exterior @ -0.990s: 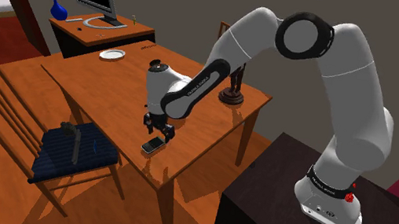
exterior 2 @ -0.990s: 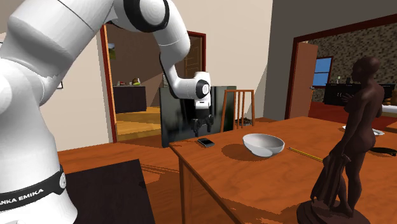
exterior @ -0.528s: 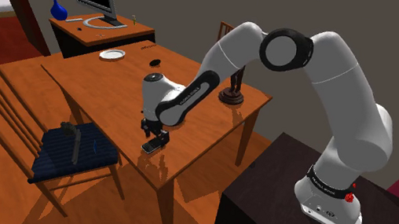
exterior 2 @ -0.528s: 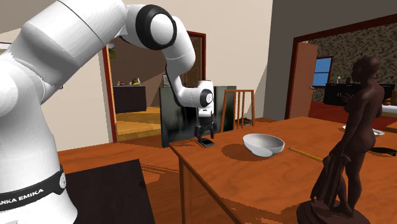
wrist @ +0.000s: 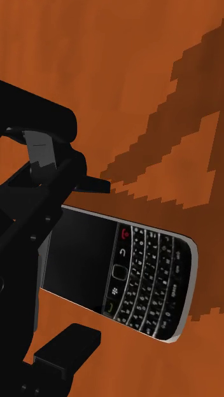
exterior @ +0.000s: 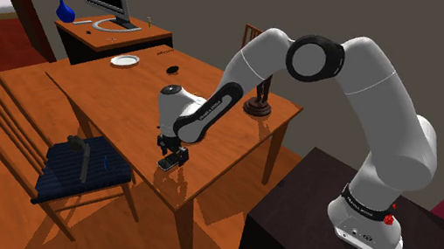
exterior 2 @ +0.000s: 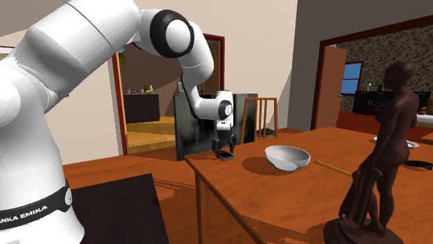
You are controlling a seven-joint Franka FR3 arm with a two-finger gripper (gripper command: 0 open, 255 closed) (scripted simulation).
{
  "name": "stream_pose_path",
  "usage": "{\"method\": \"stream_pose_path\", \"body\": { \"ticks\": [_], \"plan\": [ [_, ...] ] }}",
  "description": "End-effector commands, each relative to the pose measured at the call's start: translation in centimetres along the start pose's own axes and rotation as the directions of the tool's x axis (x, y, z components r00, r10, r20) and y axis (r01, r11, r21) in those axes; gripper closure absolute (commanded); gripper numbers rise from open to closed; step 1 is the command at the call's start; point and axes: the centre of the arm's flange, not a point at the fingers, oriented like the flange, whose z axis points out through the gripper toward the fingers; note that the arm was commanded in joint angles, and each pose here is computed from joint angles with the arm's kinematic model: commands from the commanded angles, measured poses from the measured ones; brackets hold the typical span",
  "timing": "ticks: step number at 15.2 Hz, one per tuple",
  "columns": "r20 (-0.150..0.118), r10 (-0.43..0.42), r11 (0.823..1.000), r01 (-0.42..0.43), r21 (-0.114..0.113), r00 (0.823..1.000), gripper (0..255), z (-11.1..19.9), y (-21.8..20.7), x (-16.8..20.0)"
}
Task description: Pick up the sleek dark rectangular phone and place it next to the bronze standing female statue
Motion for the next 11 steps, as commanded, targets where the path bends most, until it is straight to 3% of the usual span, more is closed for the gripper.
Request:
{"method": "stream_pose_path", "body": {
  "ticks": [1,2,3,11],
  "plan": [
    [0.000,0.000,1.000,0.000,0.000,1.000,0,0.00,0.00,0.00],
    [0.000,0.000,1.000,0.000,0.000,1.000,0,0.00,0.00,0.00],
    [0.000,0.000,1.000,0.000,0.000,1.000,255,0.00,0.00,0.00],
    [0.000,0.000,1.000,0.000,0.000,1.000,255,-0.06,0.00,0.03]
  ]
}}
